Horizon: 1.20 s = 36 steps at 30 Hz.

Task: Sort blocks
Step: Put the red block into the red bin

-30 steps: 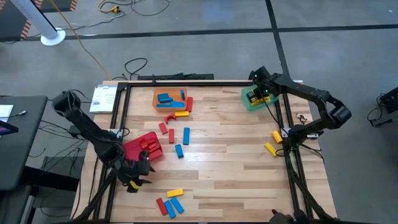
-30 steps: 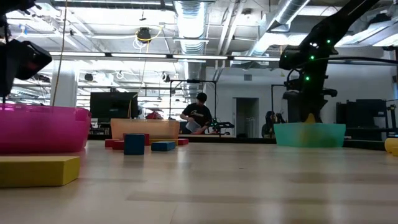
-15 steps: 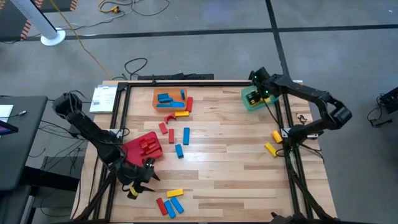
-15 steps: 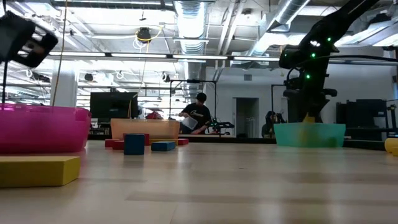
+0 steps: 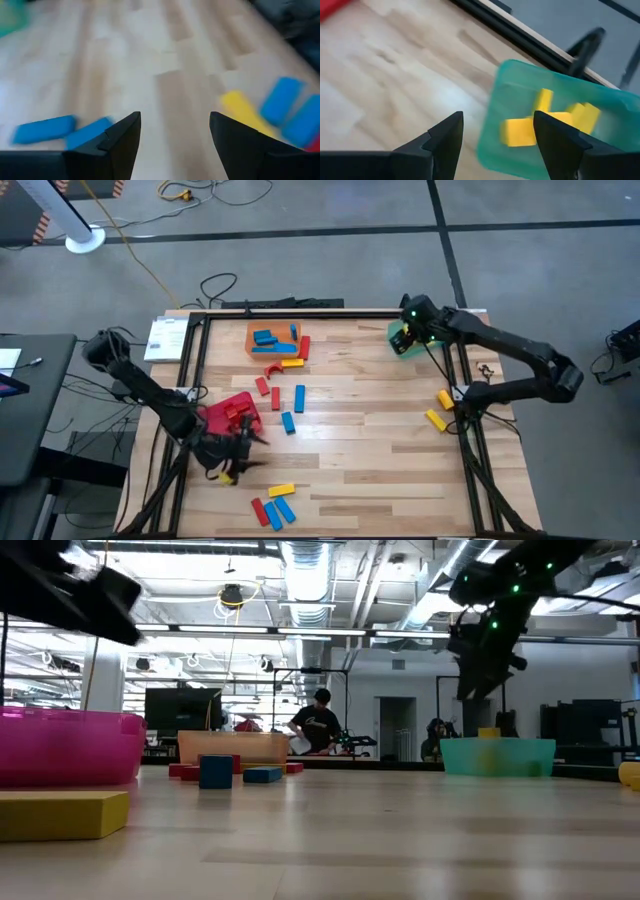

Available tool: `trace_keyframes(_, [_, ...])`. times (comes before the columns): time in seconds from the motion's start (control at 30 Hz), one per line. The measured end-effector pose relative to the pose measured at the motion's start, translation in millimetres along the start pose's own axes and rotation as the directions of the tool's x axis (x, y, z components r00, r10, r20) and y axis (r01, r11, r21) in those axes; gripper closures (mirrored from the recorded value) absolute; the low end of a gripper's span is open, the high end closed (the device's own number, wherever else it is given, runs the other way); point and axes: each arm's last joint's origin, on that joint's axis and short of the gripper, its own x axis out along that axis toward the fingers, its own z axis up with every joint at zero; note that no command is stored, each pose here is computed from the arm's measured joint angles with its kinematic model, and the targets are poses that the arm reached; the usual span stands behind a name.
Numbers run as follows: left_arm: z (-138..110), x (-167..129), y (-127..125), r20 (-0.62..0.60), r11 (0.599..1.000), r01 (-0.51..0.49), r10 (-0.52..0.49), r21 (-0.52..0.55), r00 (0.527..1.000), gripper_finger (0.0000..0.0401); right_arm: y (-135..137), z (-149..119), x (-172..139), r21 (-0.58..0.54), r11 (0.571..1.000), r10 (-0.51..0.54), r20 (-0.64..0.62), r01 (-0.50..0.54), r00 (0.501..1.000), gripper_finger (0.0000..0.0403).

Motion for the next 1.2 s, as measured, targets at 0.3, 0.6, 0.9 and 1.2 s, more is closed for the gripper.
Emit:
trace_keyframes(0.3, [-0.3, 19.3, 61.3, -0.100, 0.947, -0.289, 0.277, -0.138, 0.956, 0.0168, 40.2, -10.5, -17.9, -0.092, 0.988, 0.127, 0.029, -0.124, 0.992, 0.0148])
trace_keyframes(0.6, [-7.2, 26.9, 98.5, -0.202, 0.928, -0.334, 0.300, -0.162, 0.932, 0.0168, 81.1, -27.8, -32.2, -0.199, 0.951, 0.245, 0.013, -0.238, 0.969, 0.0148])
trace_keyframes(0.9, [-13.4, 28.6, 130.4, -0.262, 0.892, -0.400, 0.343, -0.212, 0.902, 0.0168, 112.9, -36.5, -48.7, -0.284, 0.912, 0.337, 0.111, -0.295, 0.935, 0.0148])
trace_keyframes(1.2, [-5.9, 31.2, 122.6, -0.182, 0.948, -0.212, 0.171, -0.237, 0.968, 0.0168, 177.1, -28.5, -18.5, -0.486, 0.756, 0.583, 0.196, -0.438, 0.789, 0.0148])
